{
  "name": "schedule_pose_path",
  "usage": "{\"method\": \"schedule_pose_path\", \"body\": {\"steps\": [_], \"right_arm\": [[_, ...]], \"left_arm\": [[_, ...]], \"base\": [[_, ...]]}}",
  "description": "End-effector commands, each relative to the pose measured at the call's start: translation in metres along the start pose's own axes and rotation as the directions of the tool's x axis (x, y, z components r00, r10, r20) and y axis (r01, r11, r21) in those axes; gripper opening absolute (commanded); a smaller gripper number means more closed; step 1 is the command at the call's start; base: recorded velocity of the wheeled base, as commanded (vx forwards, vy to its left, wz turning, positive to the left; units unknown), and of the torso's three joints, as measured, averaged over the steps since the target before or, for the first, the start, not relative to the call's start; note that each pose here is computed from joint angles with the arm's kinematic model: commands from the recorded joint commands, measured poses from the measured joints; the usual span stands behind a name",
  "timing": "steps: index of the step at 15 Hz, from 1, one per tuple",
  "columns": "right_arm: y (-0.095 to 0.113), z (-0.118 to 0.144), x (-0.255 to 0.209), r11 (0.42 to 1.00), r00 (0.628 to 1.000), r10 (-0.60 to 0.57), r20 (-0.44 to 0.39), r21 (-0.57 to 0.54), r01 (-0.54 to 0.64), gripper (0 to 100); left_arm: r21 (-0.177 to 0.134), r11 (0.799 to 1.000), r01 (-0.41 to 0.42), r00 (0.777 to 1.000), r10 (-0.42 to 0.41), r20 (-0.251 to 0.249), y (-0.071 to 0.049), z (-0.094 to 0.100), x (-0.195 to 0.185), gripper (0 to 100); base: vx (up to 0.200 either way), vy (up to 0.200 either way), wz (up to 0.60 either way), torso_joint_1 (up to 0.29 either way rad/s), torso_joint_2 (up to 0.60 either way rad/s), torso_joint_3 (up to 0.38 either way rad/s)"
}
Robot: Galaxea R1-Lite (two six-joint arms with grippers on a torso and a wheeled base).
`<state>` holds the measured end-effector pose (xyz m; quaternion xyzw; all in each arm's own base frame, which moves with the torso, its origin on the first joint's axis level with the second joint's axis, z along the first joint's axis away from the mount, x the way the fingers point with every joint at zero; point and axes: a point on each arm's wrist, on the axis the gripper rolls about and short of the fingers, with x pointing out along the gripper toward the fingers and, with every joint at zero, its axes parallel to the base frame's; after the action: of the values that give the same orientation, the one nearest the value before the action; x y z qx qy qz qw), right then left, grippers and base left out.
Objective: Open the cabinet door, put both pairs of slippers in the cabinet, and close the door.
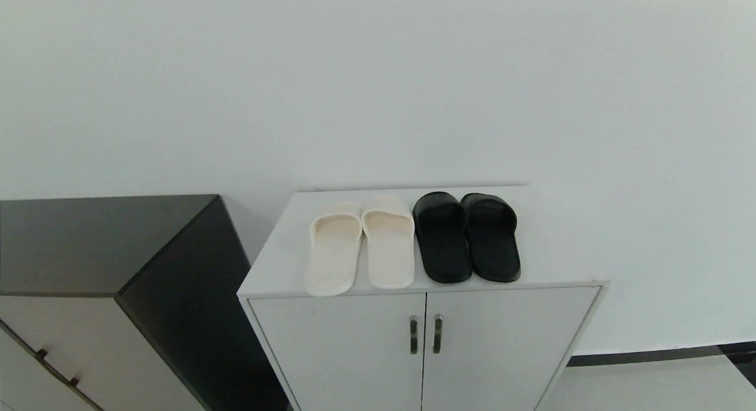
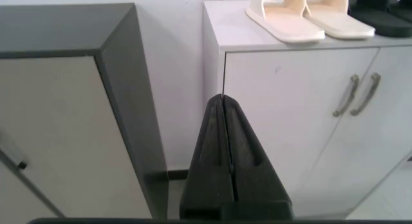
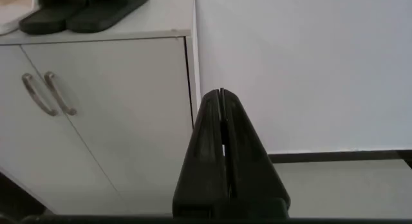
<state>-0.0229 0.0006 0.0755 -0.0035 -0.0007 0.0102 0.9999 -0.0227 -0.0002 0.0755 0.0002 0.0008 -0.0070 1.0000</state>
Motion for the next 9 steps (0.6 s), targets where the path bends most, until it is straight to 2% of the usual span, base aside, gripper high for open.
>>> {"method": "schedule_pose_path", "body": {"steps": [1, 3, 4, 5, 6, 7, 8, 9], "right_arm": [[0.0, 0.0, 0.0, 1.0, 1.0, 0.001, -0.001, -0.001, -0.001, 0], [0.0, 0.002, 0.0, 1.0, 1.0, 0.002, 0.016, -0.018, -0.002, 0], [0.0, 0.039, -0.008, 1.0, 0.989, 0.016, 0.145, -0.021, -0.013, 0], [-0.001, 0.096, -0.013, 0.998, 0.979, 0.055, 0.199, 0.03, -0.062, 0], [-0.001, 0.12, -0.006, 0.992, 0.986, 0.116, 0.115, 0.035, -0.121, 0], [0.001, 0.123, 0.004, 0.983, 0.982, 0.185, 0.023, 0.004, -0.186, 0], [0.003, 0.123, 0.019, 0.966, 0.964, 0.256, -0.074, -0.018, -0.258, 0], [0.006, 0.123, 0.055, 0.944, 0.918, 0.326, -0.225, 0.032, -0.327, 0]], "left_arm": [[0.0, 1.0, 0.0, 1.0, 0.0, 0.0, 0.0, 0.0, 0.0, 0], [0.001, 1.0, 0.0, 1.0, 0.0, 0.0, 0.0, 0.0, 0.0, 0], [0.001, 1.0, 0.0, 1.0, 0.0, 0.0, 0.0, 0.0, 0.0, 0], [0.001, 1.0, 0.0, 1.0, 0.0, 0.0, 0.0, 0.0, 0.0, 0], [0.0, 1.0, -0.002, 1.0, 0.002, 0.0, 0.0, 0.0, 0.0, 0], [0.0, 1.0, 0.0, 1.0, 0.0, 0.0, 0.0, 0.0, 0.0, 0], [0.001, 1.0, 0.0, 1.0, 0.0, 0.0, 0.0, 0.0, 0.0, 0], [0.0, 1.0, -0.002, 1.0, 0.002, 0.0, 0.0, 0.0, 0.0, 0]], "base": [[0.0, 0.0, 0.0, 0.0, 0.0, 0.0], [0.0, 0.0, 0.0, 0.0, 0.0, 0.0], [0.0, 0.0, 0.0, 0.0, 0.0, 0.0], [0.0, 0.0, 0.0, 0.0, 0.0, 0.0], [0.0, 0.0, 0.0, 0.0, 0.0, 0.0], [0.0, 0.0, 0.0, 0.0, 0.0, 0.0], [0.0, 0.0, 0.0, 0.0, 0.0, 0.0], [0.0, 0.0, 0.0, 0.0, 0.0, 0.0]]}}
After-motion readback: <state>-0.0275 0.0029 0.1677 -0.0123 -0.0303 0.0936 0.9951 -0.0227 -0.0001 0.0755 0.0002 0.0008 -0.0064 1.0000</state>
